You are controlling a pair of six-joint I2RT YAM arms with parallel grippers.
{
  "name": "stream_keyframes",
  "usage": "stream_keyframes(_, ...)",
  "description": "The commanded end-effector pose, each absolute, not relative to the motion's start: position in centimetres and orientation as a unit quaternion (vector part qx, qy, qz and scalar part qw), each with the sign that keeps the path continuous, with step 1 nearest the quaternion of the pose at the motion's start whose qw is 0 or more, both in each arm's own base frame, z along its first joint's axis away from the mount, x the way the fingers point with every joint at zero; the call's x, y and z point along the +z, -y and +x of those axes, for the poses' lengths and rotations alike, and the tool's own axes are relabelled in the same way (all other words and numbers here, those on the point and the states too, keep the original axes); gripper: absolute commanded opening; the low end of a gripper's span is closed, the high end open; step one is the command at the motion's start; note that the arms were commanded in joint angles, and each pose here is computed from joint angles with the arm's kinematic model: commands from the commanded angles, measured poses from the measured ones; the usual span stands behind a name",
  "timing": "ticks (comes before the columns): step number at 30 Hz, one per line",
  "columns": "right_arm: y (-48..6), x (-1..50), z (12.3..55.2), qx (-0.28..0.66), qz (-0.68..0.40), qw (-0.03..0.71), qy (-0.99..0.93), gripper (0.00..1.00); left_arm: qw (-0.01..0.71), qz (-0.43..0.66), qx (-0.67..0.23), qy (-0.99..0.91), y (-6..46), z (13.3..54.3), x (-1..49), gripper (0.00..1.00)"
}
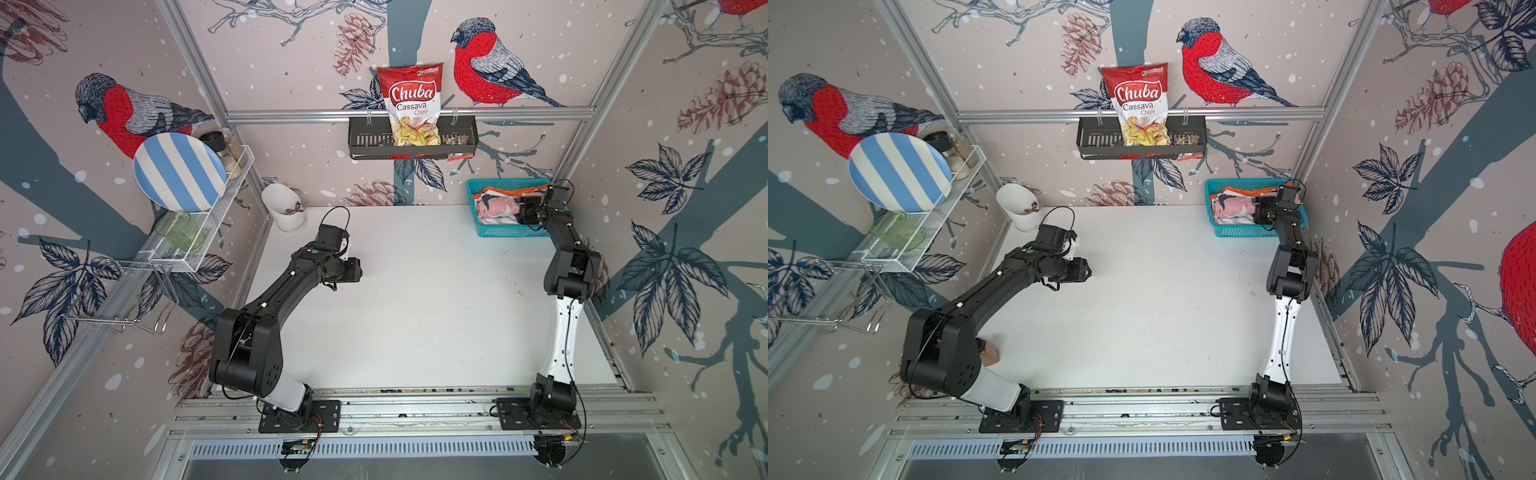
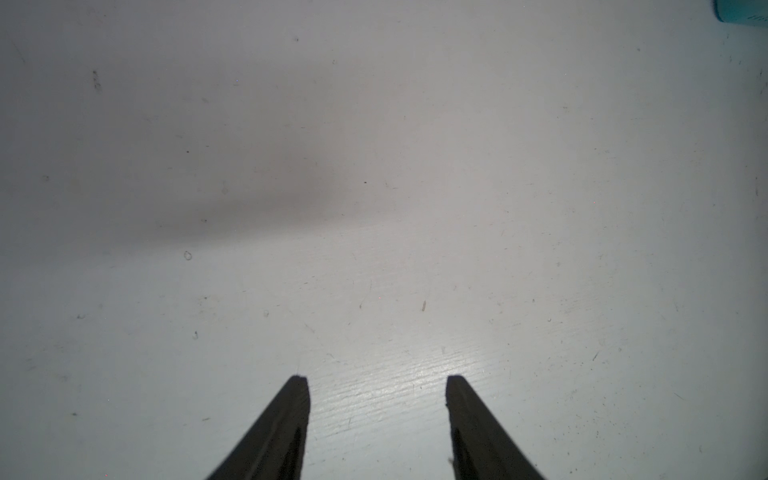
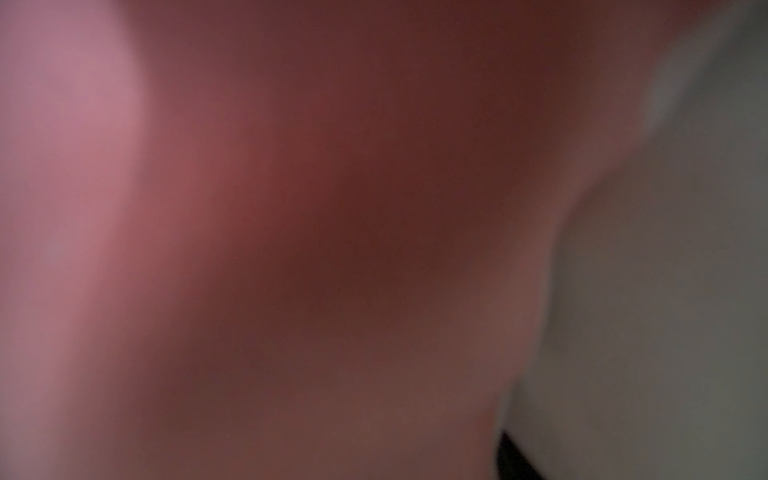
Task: Roll up the shorts
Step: Place the shorts in the bin, then reset both arms
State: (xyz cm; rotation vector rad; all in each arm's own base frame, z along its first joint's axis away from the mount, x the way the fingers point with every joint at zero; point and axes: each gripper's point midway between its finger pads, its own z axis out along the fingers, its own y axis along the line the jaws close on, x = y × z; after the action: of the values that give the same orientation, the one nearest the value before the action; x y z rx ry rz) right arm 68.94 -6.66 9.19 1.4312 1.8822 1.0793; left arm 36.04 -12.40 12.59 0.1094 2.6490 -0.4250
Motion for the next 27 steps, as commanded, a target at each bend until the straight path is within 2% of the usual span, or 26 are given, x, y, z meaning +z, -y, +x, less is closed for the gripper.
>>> stream_keyframes(1, 7.0, 11.2, 68.1, 0.379, 0.529, 0.276, -0.708, 0.84, 0.231, 0.038, -0.159, -0.959, 12.4, 36.1, 12.9, 0.56)
stream_keyframes(2, 7.2, 12.3, 67.9, 0.373, 0.530, 0.283, -0.706, 0.99, 0.230, 0.039, -0.161, -0.959, 12.5, 36.0, 13.0, 0.57)
stream_keyframes(8, 8.5, 15.9, 65.8, 0.358, 0.563, 0.285, -0.689, 1.00, 0.237, 0.039, -0.176, -0.955, 12.7, 36.1, 13.6, 0.57)
stream_keyframes(16, 10.1, 19.0, 60.3, 0.289, 0.636, 0.250, -0.671, 1.00, 0.240, 0.033, -0.179, -0.954, 12.4, 36.2, 13.7, 0.57)
stream_keyframes(22, 4.0, 26.3, 64.7, 0.432, 0.493, 0.341, -0.674, 1.00, 0.239, 0.028, -0.180, -0.954, 12.2, 36.4, 13.6, 0.57)
stream_keyframes(27, -2.2, 25.4, 68.9, 0.507, 0.426, 0.329, -0.674, 1.00, 0.234, 0.026, -0.194, -0.952, 12.3, 36.5, 13.5, 0.57)
